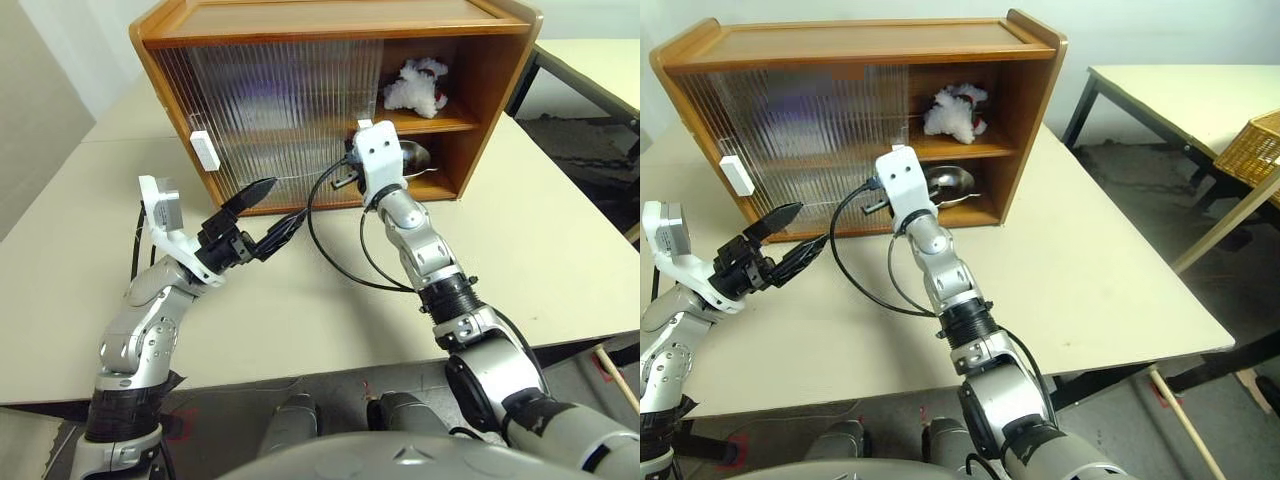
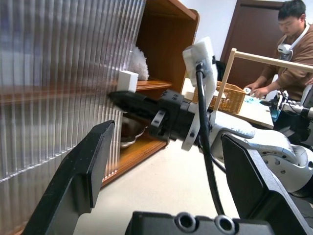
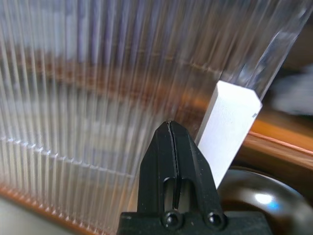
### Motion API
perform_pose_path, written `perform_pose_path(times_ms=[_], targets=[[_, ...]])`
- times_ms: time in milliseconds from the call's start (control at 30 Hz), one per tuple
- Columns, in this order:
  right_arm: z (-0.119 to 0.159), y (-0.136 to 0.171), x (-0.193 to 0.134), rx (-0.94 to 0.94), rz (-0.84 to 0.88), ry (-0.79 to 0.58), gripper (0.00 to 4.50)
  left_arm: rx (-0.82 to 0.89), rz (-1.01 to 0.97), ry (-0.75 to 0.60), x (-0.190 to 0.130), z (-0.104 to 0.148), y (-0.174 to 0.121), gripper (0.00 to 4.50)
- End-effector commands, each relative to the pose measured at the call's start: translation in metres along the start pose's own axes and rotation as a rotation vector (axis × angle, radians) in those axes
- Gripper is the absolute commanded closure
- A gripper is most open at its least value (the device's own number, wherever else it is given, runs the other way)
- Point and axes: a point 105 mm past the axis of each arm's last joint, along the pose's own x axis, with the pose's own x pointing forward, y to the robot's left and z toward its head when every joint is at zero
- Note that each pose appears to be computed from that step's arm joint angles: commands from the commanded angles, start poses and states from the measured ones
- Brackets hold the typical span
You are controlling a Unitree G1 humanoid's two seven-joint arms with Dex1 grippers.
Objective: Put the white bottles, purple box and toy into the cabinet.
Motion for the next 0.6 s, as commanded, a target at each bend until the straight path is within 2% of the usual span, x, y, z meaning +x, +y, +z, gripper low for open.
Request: perform_pose_path(times_ms=[33,600], targets=[[-0.003,-0.039,-0.011,-0.027,-0.146,0.018,4.47,0.012,-0.018,0.006,0.002,0.001,-0.001,0.0],[-0.032,-0.109,-0.028,-0.076,-0.387,0.159,4.47,0.005,-0.043,0.002,0.008,-0.001,0.001,0.0]])
